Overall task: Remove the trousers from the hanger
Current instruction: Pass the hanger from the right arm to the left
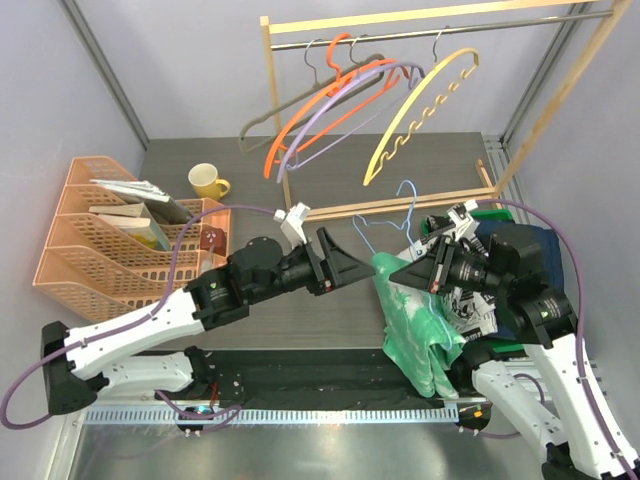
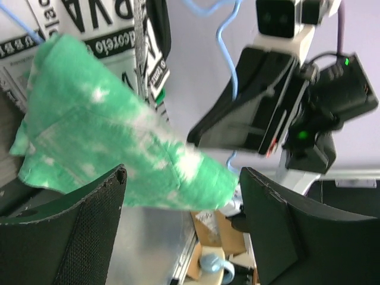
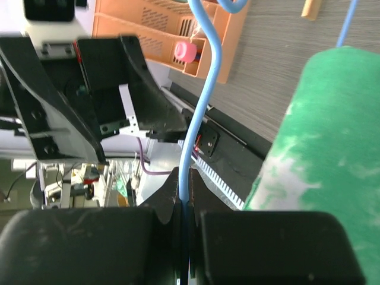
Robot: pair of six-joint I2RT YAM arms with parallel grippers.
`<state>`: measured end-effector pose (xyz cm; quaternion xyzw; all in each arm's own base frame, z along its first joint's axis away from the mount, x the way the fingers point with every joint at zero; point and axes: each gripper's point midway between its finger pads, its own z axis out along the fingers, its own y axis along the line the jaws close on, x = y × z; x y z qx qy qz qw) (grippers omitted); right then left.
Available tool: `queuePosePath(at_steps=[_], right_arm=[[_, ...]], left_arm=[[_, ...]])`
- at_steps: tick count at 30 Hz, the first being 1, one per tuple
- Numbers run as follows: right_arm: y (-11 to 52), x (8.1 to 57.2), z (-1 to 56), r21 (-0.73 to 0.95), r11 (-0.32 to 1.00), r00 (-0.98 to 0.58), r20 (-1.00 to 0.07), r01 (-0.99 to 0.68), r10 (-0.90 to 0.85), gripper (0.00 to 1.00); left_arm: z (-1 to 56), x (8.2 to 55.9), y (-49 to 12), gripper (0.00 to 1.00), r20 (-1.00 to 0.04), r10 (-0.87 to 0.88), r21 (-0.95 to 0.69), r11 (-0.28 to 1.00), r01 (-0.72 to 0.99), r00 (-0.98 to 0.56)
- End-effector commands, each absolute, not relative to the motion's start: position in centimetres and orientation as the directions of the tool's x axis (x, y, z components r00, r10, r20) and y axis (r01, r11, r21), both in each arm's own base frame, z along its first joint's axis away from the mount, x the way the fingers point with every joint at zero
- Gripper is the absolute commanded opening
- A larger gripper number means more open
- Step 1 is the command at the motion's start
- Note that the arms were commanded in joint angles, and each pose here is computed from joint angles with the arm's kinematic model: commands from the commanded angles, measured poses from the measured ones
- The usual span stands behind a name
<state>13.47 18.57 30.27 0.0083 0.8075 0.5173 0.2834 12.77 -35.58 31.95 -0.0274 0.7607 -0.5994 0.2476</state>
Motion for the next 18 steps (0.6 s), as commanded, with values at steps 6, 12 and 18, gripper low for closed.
queuePosePath(at_steps=[6, 12, 18], right_arm=[[22.5, 12.6, 32.4, 0.807, 0.417, -0.804, -0.543, -0.418, 0.243, 0.01], [25.0, 11.4, 32.5, 0.798, 0.392, -0.801, -0.562, -0.458, 0.206, 0.01], [27.7, 10.9, 32.9, 0.784, 0.378, -0.788, -0.586, -0.493, 0.19, 0.01]], left_arm=[[37.6, 16.6, -39.2, 0.72, -0.372, -0.463, -0.927, 0.238, 0.291, -0.805], [36.3, 16.6, -39.1, 0.67, -0.327, -0.487, -0.943, 0.23, 0.242, -0.81], [35.8, 16.2, -38.2, 0.54, -0.326, -0.49, -0.942, 0.237, 0.236, -0.809]])
